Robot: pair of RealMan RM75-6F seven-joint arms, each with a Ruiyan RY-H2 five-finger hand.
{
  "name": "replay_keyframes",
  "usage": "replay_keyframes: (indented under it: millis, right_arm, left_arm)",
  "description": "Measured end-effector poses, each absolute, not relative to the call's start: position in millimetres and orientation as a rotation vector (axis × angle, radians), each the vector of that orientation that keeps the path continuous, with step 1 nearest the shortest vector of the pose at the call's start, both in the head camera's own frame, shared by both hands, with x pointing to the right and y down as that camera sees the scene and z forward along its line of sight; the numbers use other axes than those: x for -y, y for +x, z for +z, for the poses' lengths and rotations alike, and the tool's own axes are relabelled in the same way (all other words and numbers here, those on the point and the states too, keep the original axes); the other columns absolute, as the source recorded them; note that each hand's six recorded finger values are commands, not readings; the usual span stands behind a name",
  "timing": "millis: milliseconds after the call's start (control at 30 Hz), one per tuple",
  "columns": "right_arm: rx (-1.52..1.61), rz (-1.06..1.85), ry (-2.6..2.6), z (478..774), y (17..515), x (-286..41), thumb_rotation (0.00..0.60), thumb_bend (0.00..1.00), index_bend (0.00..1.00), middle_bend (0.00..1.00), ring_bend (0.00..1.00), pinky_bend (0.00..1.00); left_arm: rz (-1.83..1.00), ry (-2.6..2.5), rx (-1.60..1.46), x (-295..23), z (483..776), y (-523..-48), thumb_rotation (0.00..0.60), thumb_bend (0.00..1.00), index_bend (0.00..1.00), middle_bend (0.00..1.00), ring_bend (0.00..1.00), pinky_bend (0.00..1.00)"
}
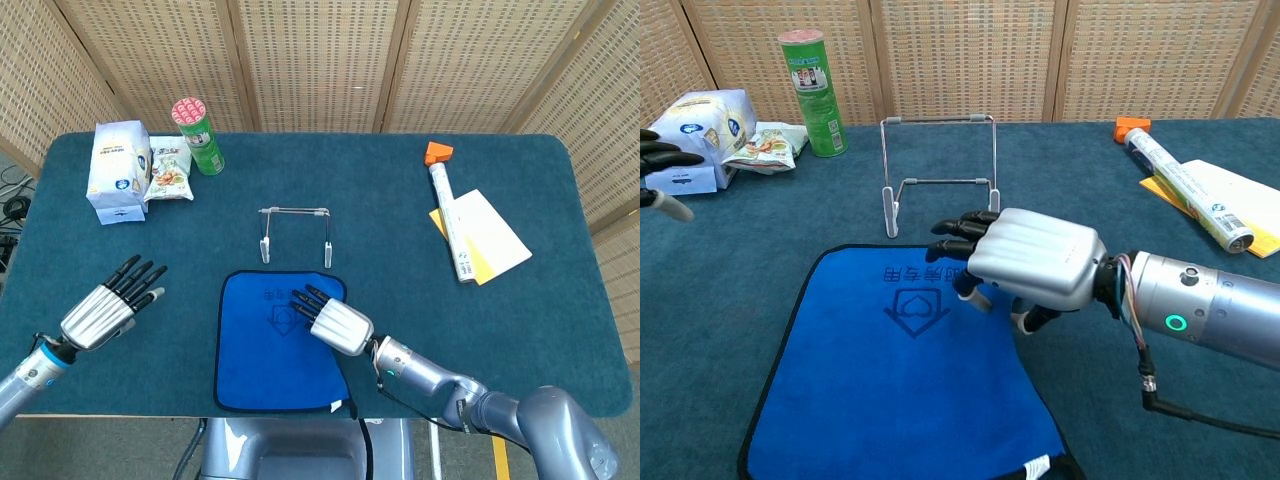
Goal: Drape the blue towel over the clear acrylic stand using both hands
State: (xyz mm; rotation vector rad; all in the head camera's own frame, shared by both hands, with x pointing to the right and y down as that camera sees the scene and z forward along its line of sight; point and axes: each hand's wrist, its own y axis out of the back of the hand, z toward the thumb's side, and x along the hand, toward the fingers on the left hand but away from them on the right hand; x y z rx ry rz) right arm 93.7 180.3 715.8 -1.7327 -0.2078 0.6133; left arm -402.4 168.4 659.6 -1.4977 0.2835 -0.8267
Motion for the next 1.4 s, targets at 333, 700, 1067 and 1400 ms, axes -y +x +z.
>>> replay_keyframes:
  millis: [333,700,1067,1400]
  right_arm:
    - [0.213,0.628,-1.736,714.9,94.9,-177.5,0.6,0.41,0.61,0.17,0.01,0.13]
    - [0.231,0.64,-1.744,716.3,94.5,-177.0,0.6,0.41,0.62,0.17,0.01,0.13]
    - [0.25,0.648,-1.762,717.2,94.2,-176.0,0.6,0.41,0.63,0.17,0.01,0.13]
    - [0.261,0.659,-1.763,718.5,95.5,-175.6,0.6,0.41,0.63,0.17,0.01,0.13]
  left_arm:
    - [-0.559,-1.602,-0.148,-177.4,691.6,-320.8,0.6,0.07,0.32,0.0,0.0,0.0]
    - [-0.534,-1.596,-0.117,-176.2,702.4,-299.5,0.6,0.1,0.32,0.0,0.0,0.0]
    - [-0.54,-1.627,-0.128,-182.9,715.3,-279.5,0.6,0.1,0.32,0.0,0.0,0.0]
    - [-0.538,-1.656,-0.131,-188.4,722.4,-267.4,0.6,0.1,0.32,0.0,0.0,0.0]
